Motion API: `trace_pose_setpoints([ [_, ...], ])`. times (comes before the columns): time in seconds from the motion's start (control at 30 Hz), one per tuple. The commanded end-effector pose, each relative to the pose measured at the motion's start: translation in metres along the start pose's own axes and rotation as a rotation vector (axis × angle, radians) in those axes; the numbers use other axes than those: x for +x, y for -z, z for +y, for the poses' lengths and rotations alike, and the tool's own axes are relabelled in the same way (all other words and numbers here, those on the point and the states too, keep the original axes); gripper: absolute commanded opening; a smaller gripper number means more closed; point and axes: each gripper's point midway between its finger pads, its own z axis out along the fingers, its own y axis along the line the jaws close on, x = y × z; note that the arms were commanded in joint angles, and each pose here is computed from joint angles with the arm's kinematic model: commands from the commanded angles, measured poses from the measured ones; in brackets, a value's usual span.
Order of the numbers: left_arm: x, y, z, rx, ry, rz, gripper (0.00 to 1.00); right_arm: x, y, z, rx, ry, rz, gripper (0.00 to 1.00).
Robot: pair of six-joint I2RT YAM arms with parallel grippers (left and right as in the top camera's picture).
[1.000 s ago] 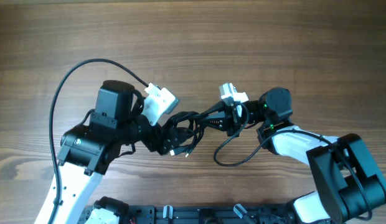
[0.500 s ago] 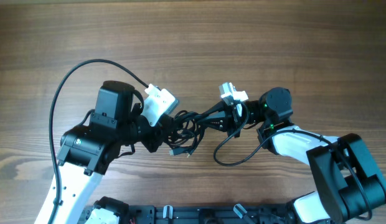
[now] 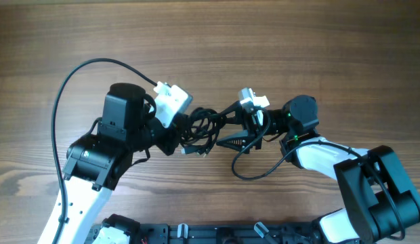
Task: Untangle cables
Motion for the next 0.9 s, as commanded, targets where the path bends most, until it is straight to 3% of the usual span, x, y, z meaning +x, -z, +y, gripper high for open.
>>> trace_pose_setpoints([
  [0.0, -0.011, 0.006, 0.024, -0.145, 0.121, -0.038, 0.04, -0.008, 0.000, -0.003, 0.025, -0.047, -0.017, 0.80],
  [0.1, -0.016, 0.006, 0.025, -0.147, 0.145, -0.058, 0.04, -0.006, 0.000, -0.008, 0.045, -0.142, -0.021, 0.84],
  [0.23, -0.028, 0.007, 0.027, -0.150, 0.202, -0.111, 0.04, 0.005, 0.001, -0.024, 0.117, -0.313, -0.024, 1.00],
  [0.47, -0.041, 0.015, 0.051, -0.275, 0.370, -0.202, 0.04, 0.019, 0.004, -0.042, 0.210, -0.561, -0.038, 1.00],
  [0.6, -0.053, 0.017, 0.052, -0.260, 0.480, -0.269, 0.04, 0.019, 0.004, -0.044, 0.218, -0.734, -0.065, 1.00],
  [0.87, -0.064, 0.020, 0.053, -0.218, 0.690, -0.346, 0.04, 0.015, -0.012, -0.048, 0.261, -0.713, -0.099, 1.00],
])
